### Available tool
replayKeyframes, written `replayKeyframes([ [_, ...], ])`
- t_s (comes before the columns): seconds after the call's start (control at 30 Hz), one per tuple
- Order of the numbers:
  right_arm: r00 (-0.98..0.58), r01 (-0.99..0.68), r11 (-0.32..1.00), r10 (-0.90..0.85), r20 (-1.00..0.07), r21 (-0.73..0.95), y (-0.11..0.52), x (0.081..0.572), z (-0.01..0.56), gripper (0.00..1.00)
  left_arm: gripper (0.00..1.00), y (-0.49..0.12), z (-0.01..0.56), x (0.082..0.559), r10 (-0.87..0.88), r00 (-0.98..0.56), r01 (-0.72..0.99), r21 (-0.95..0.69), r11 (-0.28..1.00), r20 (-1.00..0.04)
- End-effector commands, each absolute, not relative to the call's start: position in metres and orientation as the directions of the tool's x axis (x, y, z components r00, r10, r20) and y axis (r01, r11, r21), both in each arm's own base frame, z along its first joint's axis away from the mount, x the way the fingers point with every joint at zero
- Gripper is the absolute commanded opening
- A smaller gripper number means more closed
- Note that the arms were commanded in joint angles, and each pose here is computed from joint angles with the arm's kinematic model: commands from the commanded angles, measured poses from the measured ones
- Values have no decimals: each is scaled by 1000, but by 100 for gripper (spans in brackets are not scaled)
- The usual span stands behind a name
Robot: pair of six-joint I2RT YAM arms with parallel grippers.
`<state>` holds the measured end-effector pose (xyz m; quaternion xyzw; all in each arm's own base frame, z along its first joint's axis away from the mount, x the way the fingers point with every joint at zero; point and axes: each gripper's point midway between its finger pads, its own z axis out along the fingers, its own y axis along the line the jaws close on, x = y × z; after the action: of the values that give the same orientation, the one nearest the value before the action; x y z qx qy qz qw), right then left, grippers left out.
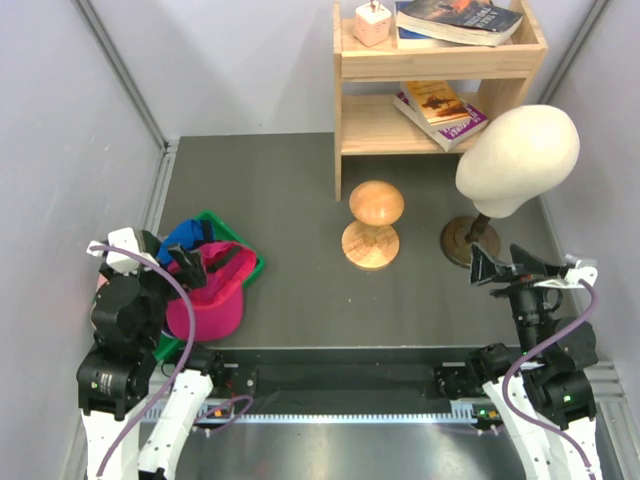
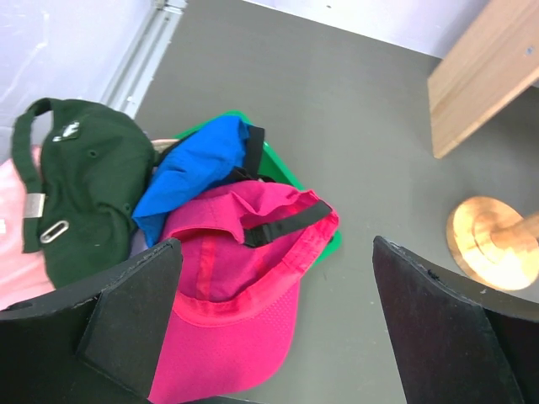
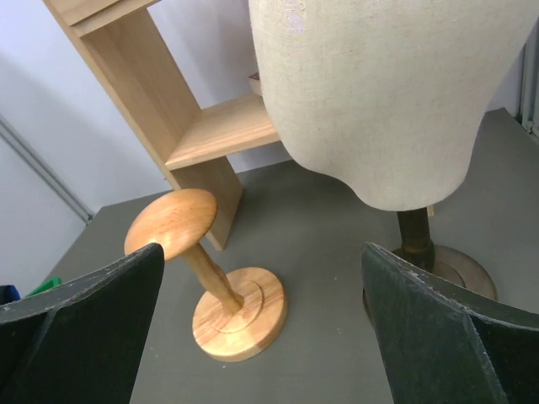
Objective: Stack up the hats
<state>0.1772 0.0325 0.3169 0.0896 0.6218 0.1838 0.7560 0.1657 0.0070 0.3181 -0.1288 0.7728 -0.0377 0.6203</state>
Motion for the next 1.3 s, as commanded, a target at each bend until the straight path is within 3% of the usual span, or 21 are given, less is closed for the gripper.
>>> replayKeyframes([
  [0.0, 183, -149, 914, 401, -897, 378, 27, 174, 322, 100, 99, 18, 334, 168, -249, -116, -197, -224, 954, -961],
  [0.17, 159, -135, 916, 395, -905, 377, 27, 178, 318, 100, 99, 14, 323, 176, -228, -145, -177, -202, 963, -963],
  [0.4, 122, -108, 918, 393, -912, 381, 28, 187, 310, 100, 97, 7, 279, 215, -226, -377, -234, -143, 962, -898],
  [0.67, 96, -91, 920, 390, -916, 382, 29, 192, 305, 100, 92, 29, 249, 235, -217, -441, -375, -41, 926, -871],
  [0.93, 93, -93, 919, 391, -916, 383, 29, 192, 304, 100, 82, 18, 233, 247, -204, -519, -333, -23, 943, -830],
  [1.27, 93, -93, 919, 391, -916, 383, 29, 191, 304, 100, 81, 18, 202, 256, -161, -657, -319, 78, 944, -736],
])
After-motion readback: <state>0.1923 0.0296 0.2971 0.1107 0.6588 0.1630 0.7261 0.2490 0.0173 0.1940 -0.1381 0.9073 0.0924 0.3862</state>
